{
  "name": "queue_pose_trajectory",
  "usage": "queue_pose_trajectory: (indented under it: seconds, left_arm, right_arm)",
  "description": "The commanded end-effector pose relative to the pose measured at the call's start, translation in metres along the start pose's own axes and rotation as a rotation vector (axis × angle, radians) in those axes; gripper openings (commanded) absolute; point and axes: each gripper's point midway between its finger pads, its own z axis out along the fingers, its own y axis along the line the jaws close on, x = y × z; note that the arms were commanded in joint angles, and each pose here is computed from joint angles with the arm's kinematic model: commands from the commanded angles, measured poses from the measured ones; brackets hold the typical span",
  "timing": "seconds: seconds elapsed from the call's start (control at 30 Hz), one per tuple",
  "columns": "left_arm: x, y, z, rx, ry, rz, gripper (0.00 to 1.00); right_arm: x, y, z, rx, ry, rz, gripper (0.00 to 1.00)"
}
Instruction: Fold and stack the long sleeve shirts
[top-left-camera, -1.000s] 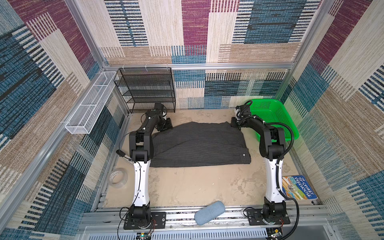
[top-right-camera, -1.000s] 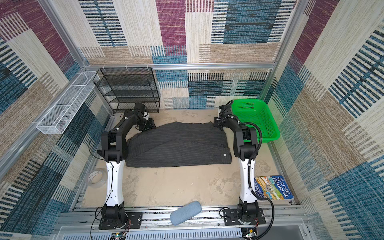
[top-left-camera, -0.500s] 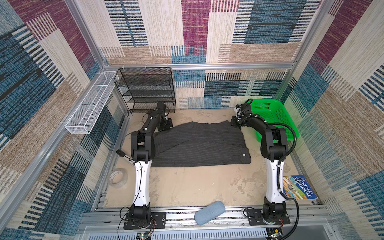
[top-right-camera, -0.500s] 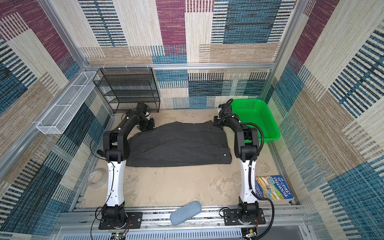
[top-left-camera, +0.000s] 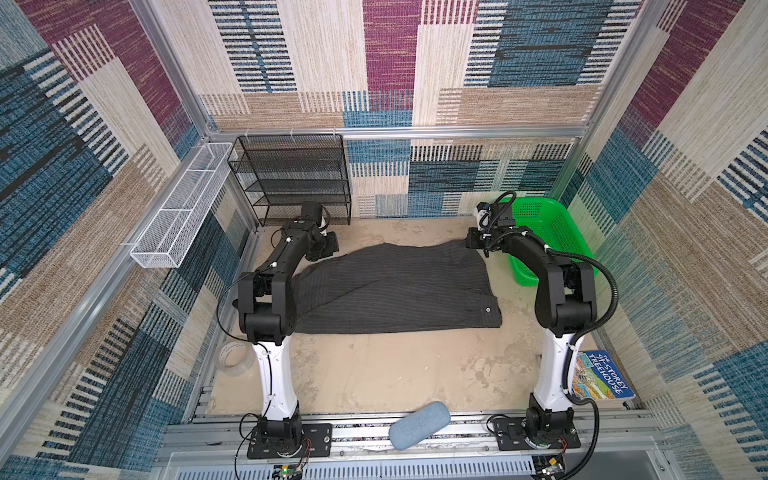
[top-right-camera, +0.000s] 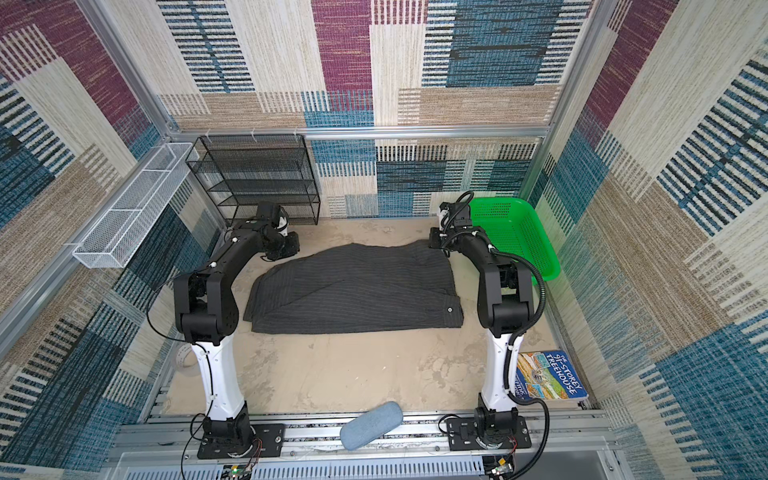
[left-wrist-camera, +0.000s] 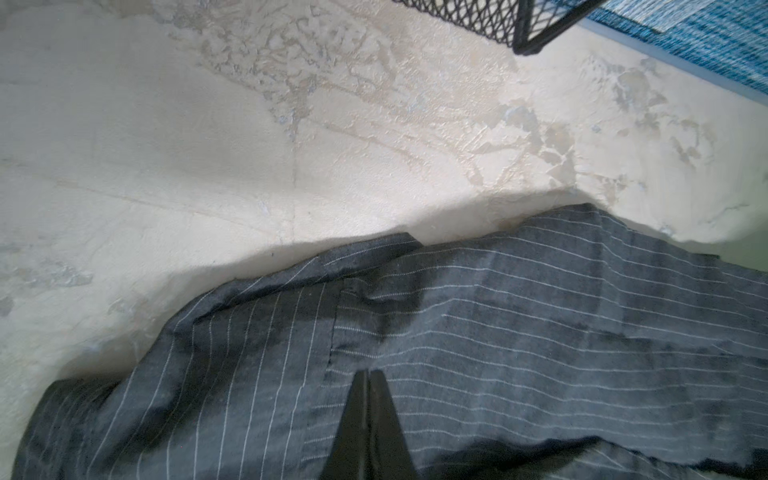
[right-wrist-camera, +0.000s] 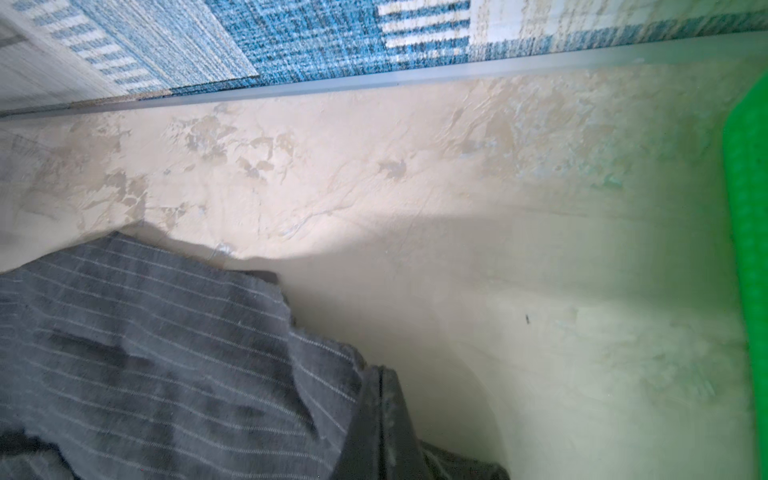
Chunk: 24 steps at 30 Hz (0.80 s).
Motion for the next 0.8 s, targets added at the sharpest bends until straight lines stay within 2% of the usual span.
queue_pose_trajectory:
  seconds: [0.0,0.1,0.3,0.43,0.63,0.77]
  left_arm:
    - [-0.002,-0.009,-0.004,0.05,-0.023,-0.004,0.0]
    - [-0.001,-0.01,0.001,0.061,0.0,0.004,0.02]
    - [-0.004,-0.023,0.023,0.131,0.079,0.072,0.47]
    - [-0.006,-0.029,0.038,0.165,0.112,0.138,0.61]
    - [-0.003,-0.036,0.055,0.19,0.123,0.222,0.64]
    - [0.003,-0.044,0.066,0.202,0.14,0.247,0.57]
  right_arm:
    - [-0.006,0.013,-0.018,-0.045,-0.044,-0.024,0.02]
    - [0.006,0.017,-0.028,-0.062,-0.036,-0.029,0.02]
    - [0.025,0.022,-0.035,-0.083,-0.015,-0.029,0.02]
    - [0.03,0.024,-0.032,-0.09,-0.004,-0.031,0.02]
    - [0.029,0.026,-0.029,-0.104,-0.001,-0.033,0.02]
    - [0.029,0.028,-0.027,-0.111,0.0,-0.036,0.02]
